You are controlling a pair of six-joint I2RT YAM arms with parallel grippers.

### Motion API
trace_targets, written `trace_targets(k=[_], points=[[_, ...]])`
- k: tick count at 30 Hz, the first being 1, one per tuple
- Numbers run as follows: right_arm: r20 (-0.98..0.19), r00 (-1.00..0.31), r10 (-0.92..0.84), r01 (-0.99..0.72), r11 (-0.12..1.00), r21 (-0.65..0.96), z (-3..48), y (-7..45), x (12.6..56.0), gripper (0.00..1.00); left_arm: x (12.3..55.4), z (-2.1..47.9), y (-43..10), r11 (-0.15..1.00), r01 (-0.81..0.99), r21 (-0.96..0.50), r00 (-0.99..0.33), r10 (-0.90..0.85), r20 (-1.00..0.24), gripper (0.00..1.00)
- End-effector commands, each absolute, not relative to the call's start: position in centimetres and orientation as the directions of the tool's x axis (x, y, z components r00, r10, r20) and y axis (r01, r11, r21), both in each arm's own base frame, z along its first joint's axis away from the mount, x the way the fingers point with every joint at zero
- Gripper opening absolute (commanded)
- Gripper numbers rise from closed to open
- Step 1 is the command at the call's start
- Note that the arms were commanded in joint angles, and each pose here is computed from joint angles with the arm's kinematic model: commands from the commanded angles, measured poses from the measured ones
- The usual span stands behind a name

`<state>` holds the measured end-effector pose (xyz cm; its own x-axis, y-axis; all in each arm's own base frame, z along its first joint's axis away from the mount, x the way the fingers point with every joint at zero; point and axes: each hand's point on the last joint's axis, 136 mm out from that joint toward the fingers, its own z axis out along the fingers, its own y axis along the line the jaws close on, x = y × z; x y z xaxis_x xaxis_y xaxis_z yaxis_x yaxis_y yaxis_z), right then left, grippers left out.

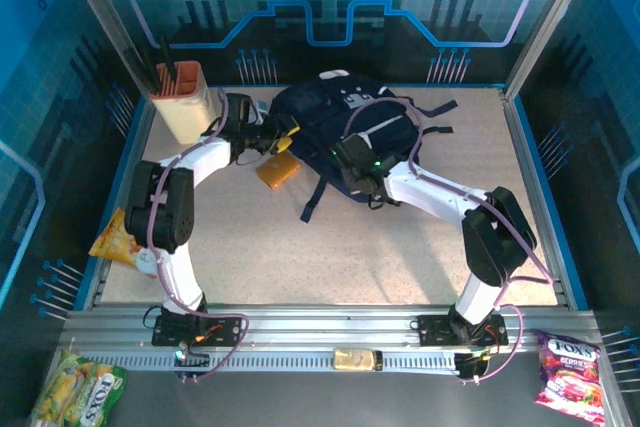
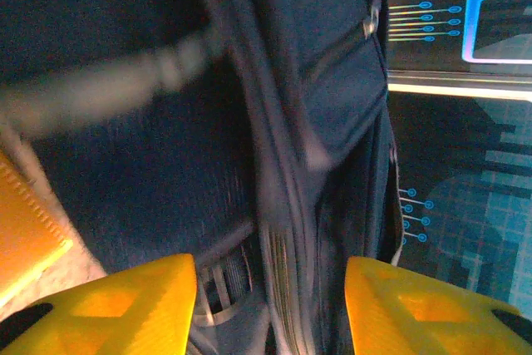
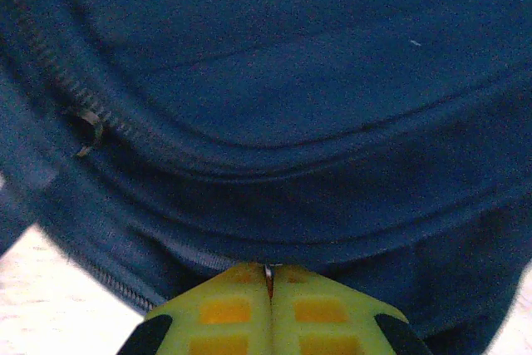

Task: Pack books, pencil case, and school supplies into a backpack

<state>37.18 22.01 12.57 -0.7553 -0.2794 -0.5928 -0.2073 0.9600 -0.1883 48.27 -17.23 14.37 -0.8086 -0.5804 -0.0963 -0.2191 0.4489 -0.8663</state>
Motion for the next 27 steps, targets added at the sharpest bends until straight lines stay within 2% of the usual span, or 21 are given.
trace_targets(k=[1, 7, 11, 18, 27], points=[[-0.673, -0.678, -0.297, -0.354, 0.934, -0.056, 14.8, 27.9, 38.3, 0.00, 46.6, 16.5, -16.7, 0.450, -0.177, -0.875, -0.787, -0.599, -0.149, 0.53], [-0.674, -0.690, -0.263, -0.434, 0.896, 0.095, 14.8, 31.3, 37.5, 0.00, 44.1, 15.9, -17.4, 0.328, -0.218, -0.919, -0.782, -0.622, -0.036, 0.55], [-0.670, -0.697, -0.255, -0.458, 0.877, 0.143, 14.7, 32.4, 37.3, 0.00, 43.6, 15.1, -19.0, 0.284, -0.235, -0.930, -0.797, -0.604, 0.017, 0.52], [-0.662, -0.710, -0.239, -0.465, 0.866, 0.185, 14.7, 33.1, 37.0, 0.00, 44.2, 13.4, -20.3, 0.242, -0.265, -0.933, -0.794, -0.604, 0.069, 0.43], [-0.654, -0.722, -0.225, -0.452, 0.870, 0.199, 14.5, 32.9, 36.8, 0.00, 44.2, 10.9, -19.1, 0.256, -0.335, -0.907, -0.736, -0.672, 0.082, 0.29]])
